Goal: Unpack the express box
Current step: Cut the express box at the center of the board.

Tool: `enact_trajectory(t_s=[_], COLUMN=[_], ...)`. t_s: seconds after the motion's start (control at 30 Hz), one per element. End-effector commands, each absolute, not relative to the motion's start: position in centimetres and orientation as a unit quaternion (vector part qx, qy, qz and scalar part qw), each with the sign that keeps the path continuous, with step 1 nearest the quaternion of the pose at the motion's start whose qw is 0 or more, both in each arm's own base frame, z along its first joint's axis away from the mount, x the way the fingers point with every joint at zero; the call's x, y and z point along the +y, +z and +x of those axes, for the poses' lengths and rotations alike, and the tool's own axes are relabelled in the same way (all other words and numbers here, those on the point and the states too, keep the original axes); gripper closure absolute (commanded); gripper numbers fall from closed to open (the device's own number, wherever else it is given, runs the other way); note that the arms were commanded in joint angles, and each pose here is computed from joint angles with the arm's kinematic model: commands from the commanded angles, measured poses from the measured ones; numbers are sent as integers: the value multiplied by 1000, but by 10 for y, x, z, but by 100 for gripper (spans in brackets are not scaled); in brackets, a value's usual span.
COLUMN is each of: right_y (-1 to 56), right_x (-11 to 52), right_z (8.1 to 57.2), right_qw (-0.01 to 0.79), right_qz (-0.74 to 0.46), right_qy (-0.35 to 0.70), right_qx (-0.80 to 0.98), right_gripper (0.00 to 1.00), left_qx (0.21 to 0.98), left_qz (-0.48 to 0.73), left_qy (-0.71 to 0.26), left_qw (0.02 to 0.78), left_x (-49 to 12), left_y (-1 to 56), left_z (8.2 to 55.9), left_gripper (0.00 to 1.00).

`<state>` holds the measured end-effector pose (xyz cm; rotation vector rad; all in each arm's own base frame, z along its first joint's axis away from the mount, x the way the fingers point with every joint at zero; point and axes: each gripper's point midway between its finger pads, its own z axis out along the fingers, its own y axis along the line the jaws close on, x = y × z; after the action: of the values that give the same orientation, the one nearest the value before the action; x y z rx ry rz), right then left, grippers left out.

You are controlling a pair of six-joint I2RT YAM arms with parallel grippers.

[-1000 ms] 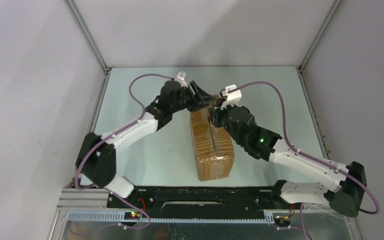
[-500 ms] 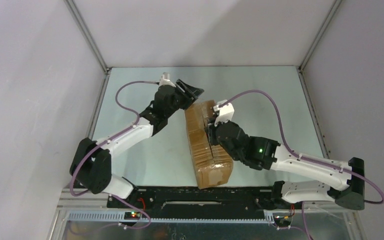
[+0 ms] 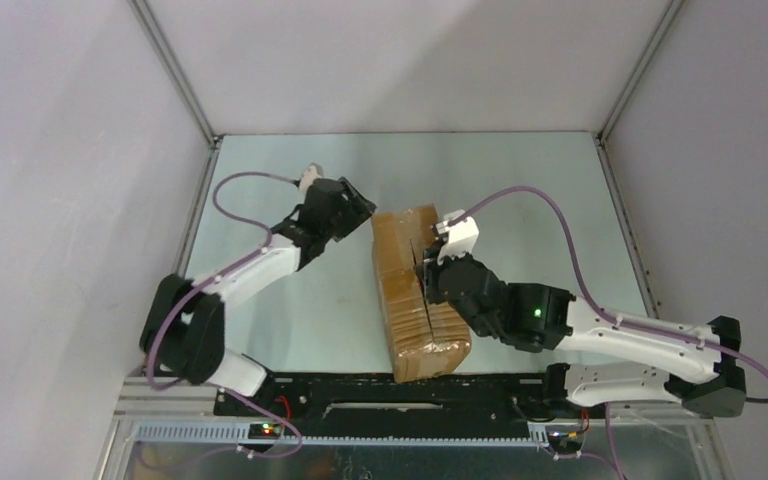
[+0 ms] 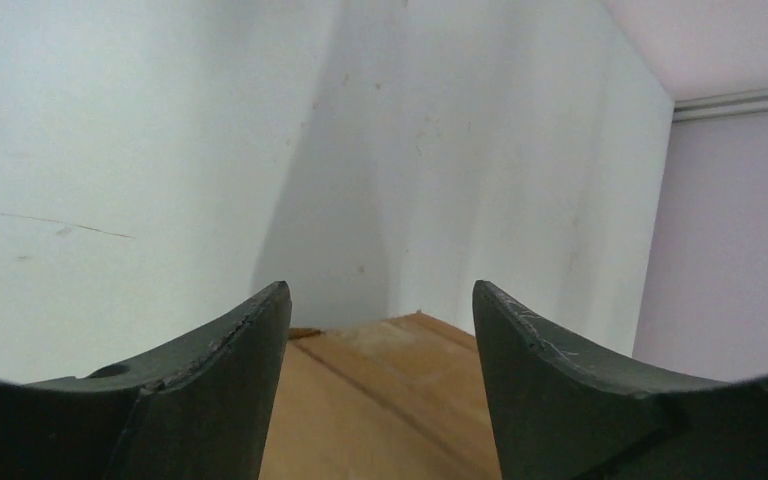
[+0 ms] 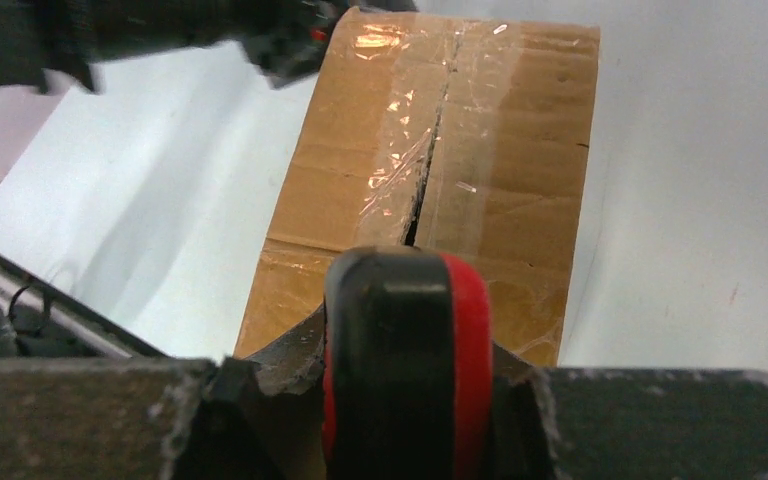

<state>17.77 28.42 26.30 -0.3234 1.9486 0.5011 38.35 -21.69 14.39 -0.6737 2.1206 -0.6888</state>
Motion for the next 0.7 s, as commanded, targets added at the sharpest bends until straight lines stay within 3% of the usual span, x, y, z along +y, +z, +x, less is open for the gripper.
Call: enact_trajectory(t_s=[0.0,0.13,0.3,0.47,0.6,0.67], right_y=[236,232,226,223,222,222], right_x=[288,291,294,299,305,306], right_z=[186,210,234,249,257,259], right_qw=[505,511,514,522,529,528], right_qz=[-179,-167,-151,-158,-164,-161], right_qy=[191,182,182,181,180,188], right_qx=[823,823,824,819,813,812], right_gripper=[100,100,100,100,100,100], left_qx=[809,833,842,809,731,745], left_qz=[-201,-107,40,103,104,101], left_qy=[-255,-248,-333,-430,-565,-564], left_qw=[489,482,423,387,367,340], left_x=[-173,-161,-185,-205,-236,-246], left_y=[249,272,257,258,300,292], left_z=[375,325,218,136,102,99], left_gripper=[27,26,27,27,26,28])
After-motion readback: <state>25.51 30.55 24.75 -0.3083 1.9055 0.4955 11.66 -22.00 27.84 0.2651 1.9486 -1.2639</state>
